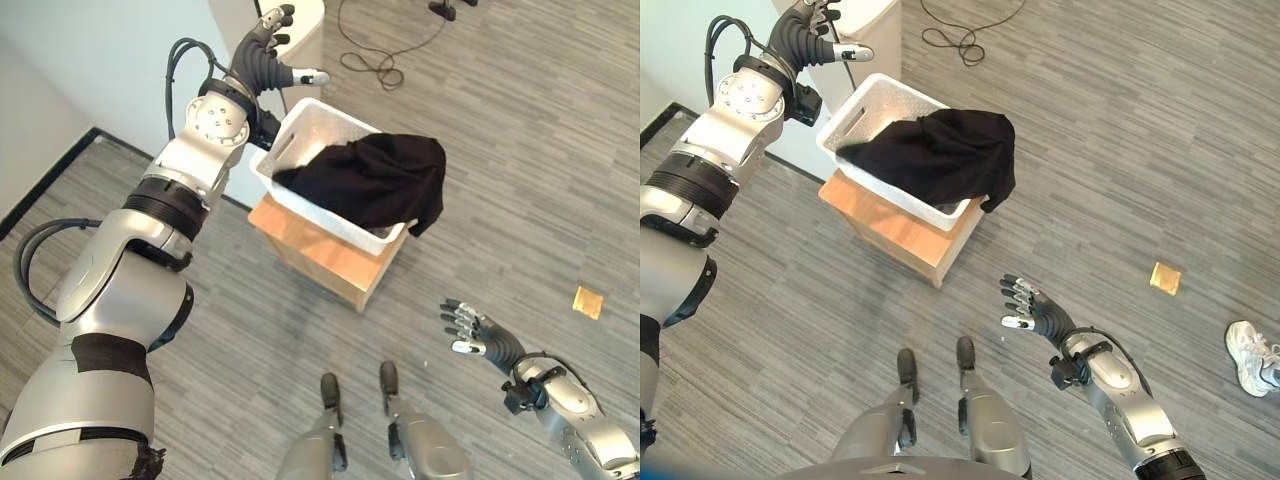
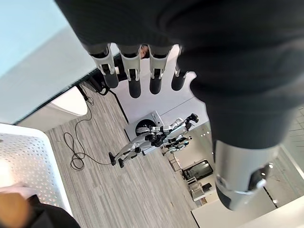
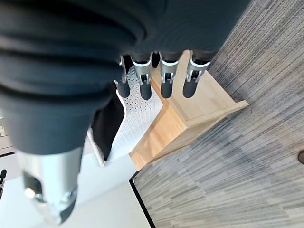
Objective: Pick up bed clothes into laundry basket.
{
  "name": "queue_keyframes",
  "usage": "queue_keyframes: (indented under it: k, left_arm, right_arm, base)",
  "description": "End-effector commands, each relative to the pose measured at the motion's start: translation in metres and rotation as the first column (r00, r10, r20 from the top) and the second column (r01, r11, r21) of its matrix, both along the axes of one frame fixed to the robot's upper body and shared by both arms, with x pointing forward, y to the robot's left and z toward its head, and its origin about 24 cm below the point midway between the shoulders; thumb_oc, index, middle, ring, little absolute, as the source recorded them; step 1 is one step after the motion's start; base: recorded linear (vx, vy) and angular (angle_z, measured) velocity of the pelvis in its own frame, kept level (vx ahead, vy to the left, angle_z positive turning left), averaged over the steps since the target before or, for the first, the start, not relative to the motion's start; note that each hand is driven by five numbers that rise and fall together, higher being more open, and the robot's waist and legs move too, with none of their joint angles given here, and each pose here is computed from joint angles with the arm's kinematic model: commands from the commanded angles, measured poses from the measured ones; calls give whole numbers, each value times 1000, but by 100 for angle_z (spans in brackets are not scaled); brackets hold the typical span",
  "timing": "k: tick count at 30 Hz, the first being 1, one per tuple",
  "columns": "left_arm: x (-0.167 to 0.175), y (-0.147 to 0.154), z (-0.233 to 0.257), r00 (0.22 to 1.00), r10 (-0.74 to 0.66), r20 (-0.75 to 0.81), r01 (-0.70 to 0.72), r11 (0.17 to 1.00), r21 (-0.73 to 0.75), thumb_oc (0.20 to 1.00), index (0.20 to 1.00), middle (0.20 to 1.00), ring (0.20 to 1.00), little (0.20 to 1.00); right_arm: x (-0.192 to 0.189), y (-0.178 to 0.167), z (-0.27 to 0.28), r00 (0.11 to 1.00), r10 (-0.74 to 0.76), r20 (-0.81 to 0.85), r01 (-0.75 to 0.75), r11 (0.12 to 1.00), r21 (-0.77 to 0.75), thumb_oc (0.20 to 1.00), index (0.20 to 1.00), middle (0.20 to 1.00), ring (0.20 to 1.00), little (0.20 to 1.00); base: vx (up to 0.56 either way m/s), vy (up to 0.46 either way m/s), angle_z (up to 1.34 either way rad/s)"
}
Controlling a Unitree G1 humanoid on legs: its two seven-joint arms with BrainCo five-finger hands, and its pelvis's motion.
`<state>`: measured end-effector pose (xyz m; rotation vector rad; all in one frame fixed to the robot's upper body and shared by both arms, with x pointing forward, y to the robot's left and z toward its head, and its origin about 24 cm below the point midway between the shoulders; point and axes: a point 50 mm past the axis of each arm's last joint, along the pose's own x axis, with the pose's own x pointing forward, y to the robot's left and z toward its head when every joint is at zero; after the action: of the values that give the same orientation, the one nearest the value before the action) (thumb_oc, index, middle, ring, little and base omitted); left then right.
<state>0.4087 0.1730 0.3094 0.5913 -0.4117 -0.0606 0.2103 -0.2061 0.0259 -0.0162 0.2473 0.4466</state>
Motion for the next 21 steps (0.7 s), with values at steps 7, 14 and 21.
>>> queue_keyframes:
  k: [7, 14, 21]
  left_arm:
    - [-9, -26, 39, 989, -77, 122, 61, 990, 130, 1000, 1000, 1000, 1000, 1000]
    - [-28, -47, 0, 932, -331, 147, 360, 896, -261, 1000, 1000, 1000, 1000, 1000]
    - [-95, 3, -83, 908, -412, 68, 411, 853, -323, 1000, 1000, 1000, 1000, 1000]
  right_arm:
    - [-3, -8, 11, 998, 10, 63, -9, 1000, -21, 1000, 1000, 1000, 1000, 1000]
    - [5, -46, 25, 970, -167, 175, 199, 962, -188, 1000, 1000, 1000, 1000, 1000]
    - [17, -140, 109, 796, -354, 490, 566, 722, -398, 1000, 1000, 1000, 1000, 1000]
  base:
    - [0, 0, 0]
    - [16, -3, 0]
    - [-7, -6, 4]
